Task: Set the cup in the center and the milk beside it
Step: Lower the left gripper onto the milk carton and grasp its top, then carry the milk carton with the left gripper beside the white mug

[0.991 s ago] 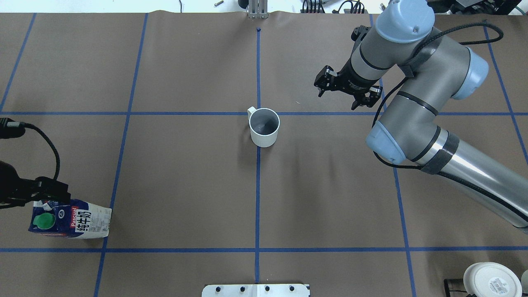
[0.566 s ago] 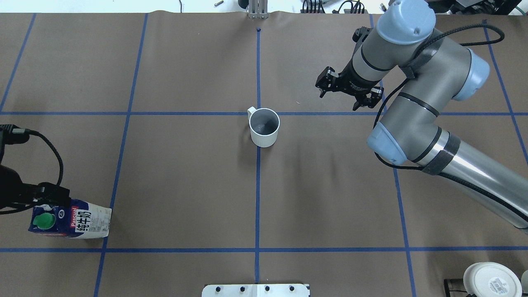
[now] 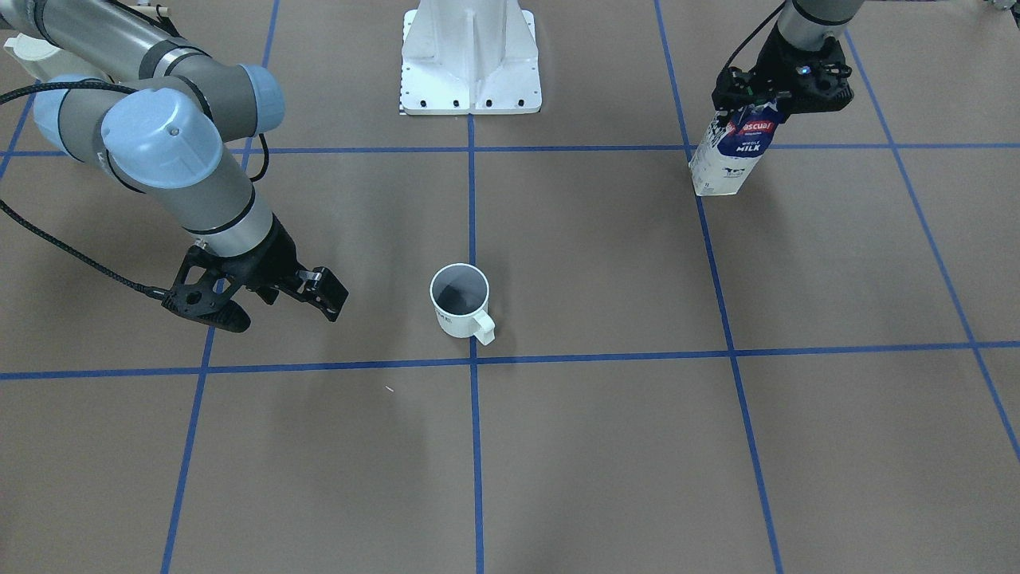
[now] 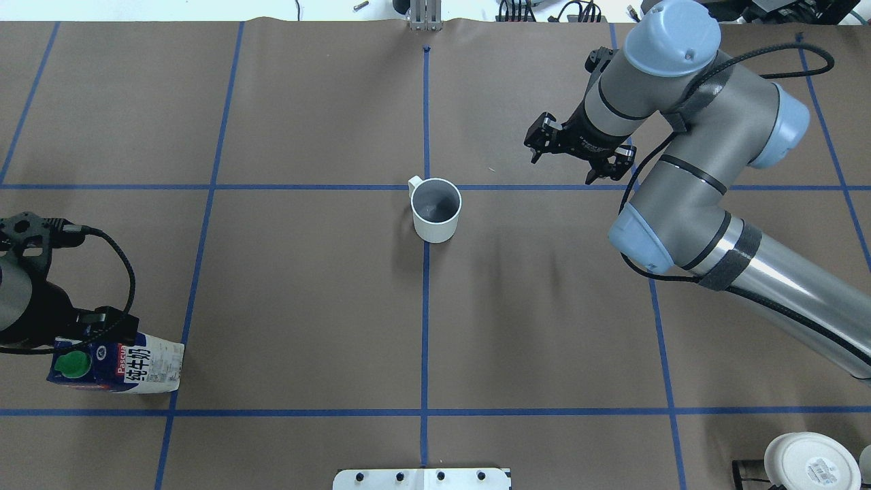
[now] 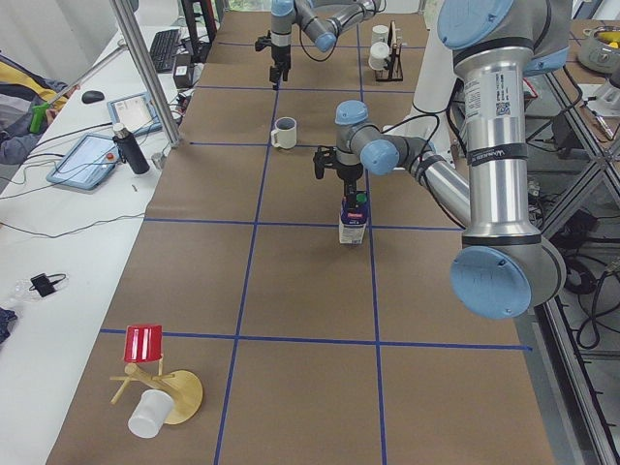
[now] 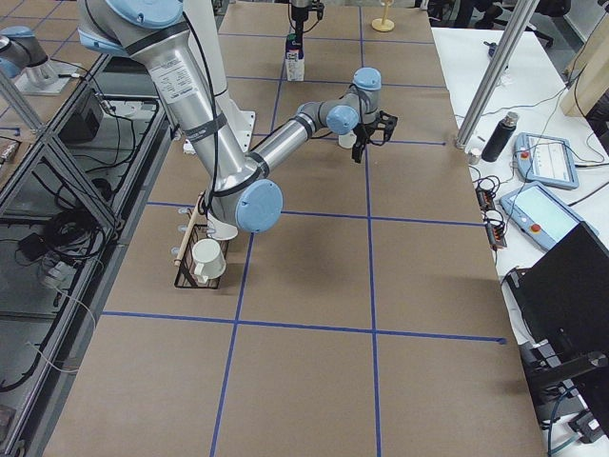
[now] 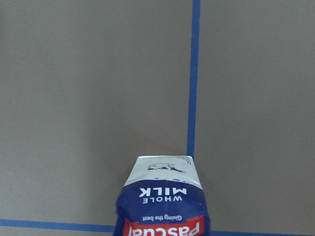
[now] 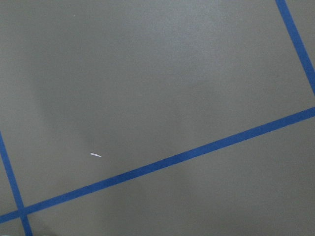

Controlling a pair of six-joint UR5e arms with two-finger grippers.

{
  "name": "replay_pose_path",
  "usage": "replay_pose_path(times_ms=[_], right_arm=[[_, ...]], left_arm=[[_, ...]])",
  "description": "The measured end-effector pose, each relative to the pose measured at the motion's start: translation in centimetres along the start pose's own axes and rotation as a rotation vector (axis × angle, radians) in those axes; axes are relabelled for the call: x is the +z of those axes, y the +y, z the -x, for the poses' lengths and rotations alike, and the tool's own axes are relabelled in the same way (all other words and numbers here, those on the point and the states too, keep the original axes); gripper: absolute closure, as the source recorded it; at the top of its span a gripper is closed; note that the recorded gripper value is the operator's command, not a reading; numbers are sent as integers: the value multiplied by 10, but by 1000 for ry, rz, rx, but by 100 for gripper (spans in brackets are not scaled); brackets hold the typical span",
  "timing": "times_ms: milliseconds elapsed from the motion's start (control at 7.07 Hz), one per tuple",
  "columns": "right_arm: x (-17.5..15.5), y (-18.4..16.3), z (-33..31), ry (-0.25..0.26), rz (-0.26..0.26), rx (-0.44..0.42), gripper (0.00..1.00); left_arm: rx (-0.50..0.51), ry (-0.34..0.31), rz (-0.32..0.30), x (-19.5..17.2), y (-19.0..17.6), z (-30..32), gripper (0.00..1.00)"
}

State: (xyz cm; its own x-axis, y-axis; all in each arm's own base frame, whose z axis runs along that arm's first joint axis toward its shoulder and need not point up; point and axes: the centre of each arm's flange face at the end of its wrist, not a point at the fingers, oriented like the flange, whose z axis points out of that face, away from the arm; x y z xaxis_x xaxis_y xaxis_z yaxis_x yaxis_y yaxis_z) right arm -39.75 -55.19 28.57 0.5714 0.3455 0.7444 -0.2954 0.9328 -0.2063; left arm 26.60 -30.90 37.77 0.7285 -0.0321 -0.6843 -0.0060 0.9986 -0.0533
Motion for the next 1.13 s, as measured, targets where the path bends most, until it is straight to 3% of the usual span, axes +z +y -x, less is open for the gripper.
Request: replay_pose_path(times_ms=[142,283,566,849,1132], right_arm=[[0,0,0,1,0,0,0],[1,0,0,1,0,0,0],[1,1,0,0,0,0,0],[0,1,1,-1,0,-1,0],[0,1,1,-1,-1,-1,0]], left_arm=[[-1,-5,4,3,0,1,21],[-3,-6,7,5,0,1,42],[-9,-11,13,6,1,3,100],[-42,-9,17,3,5,4,100],[-47,37,-9,-20,5,-6,100]])
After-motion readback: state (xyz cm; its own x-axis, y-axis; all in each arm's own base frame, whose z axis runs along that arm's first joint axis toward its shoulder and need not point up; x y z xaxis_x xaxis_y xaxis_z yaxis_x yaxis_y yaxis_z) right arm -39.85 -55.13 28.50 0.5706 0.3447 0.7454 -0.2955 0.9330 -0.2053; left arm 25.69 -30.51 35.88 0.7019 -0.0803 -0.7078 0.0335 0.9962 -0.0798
